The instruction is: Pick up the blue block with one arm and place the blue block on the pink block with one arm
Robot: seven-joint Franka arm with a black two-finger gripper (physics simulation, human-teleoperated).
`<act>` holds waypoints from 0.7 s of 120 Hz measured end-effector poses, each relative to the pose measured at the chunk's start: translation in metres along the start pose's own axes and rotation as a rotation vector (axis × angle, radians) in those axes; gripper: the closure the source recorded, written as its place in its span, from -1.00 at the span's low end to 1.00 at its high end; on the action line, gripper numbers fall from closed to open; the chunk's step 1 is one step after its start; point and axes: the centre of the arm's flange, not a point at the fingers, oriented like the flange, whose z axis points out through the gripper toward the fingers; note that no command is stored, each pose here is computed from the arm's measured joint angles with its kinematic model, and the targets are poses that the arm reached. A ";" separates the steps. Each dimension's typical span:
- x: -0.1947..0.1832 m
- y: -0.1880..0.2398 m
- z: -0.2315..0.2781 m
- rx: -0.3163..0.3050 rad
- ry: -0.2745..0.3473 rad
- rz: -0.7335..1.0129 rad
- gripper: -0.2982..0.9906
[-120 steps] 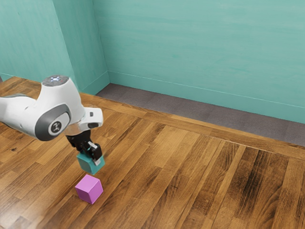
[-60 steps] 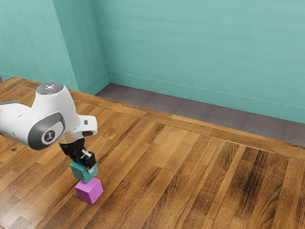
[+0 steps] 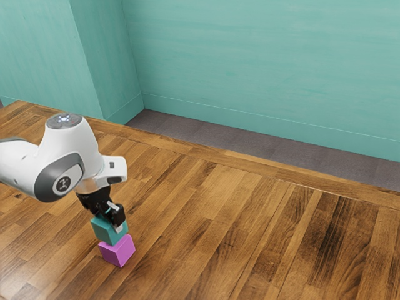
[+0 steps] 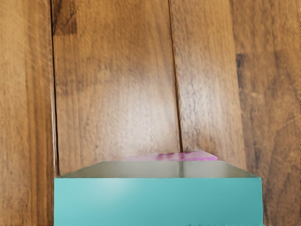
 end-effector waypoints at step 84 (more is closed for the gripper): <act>0.021 0.006 -0.057 -0.006 0.055 0.022 -0.46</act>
